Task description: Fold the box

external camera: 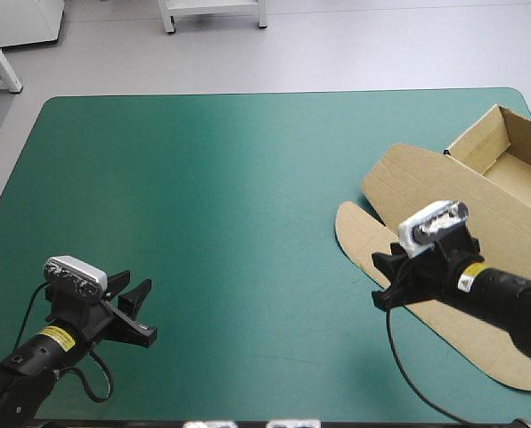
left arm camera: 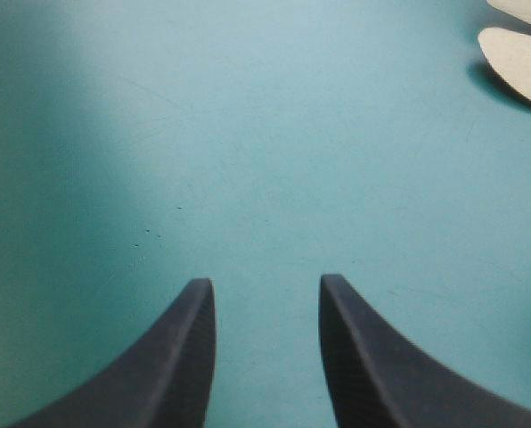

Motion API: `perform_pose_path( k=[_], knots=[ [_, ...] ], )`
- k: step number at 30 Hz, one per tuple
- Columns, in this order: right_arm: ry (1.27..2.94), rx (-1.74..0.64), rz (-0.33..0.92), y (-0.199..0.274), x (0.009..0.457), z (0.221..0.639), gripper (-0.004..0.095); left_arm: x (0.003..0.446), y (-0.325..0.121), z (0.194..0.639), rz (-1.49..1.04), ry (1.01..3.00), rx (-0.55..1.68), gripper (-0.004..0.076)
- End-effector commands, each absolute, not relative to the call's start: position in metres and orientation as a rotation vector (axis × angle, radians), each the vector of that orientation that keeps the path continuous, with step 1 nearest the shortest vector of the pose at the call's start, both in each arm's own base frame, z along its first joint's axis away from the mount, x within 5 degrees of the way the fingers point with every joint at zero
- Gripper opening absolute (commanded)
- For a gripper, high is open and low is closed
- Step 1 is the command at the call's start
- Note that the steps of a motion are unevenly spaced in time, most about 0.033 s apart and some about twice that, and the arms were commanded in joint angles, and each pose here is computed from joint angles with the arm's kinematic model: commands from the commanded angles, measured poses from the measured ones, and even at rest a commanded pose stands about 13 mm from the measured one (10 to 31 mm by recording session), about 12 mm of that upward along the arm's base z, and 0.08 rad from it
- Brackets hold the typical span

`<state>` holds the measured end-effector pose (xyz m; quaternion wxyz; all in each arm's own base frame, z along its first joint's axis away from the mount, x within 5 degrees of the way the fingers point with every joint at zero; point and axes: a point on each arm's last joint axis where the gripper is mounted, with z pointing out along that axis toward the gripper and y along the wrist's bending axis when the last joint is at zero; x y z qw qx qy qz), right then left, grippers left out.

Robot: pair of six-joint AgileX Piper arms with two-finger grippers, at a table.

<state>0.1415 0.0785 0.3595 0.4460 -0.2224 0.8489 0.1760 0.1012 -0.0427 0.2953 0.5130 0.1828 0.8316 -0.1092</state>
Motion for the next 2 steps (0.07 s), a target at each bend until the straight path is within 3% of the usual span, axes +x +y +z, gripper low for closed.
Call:
perform_pose_path(
  k=[1,2],
  knots=[
    [1.963,-0.484,0.447,0.0725,0.1293,0.3463,0.0333,0.104,-0.0444,0.3041,-0.294,1.915,0.398,0.0276],
    [1.969,-0.478,0.446,0.0708,0.1262,0.3376,0.0333,0.1038,-0.0447,0.3011,-0.304,1.926,0.395,0.0276]
  ],
)
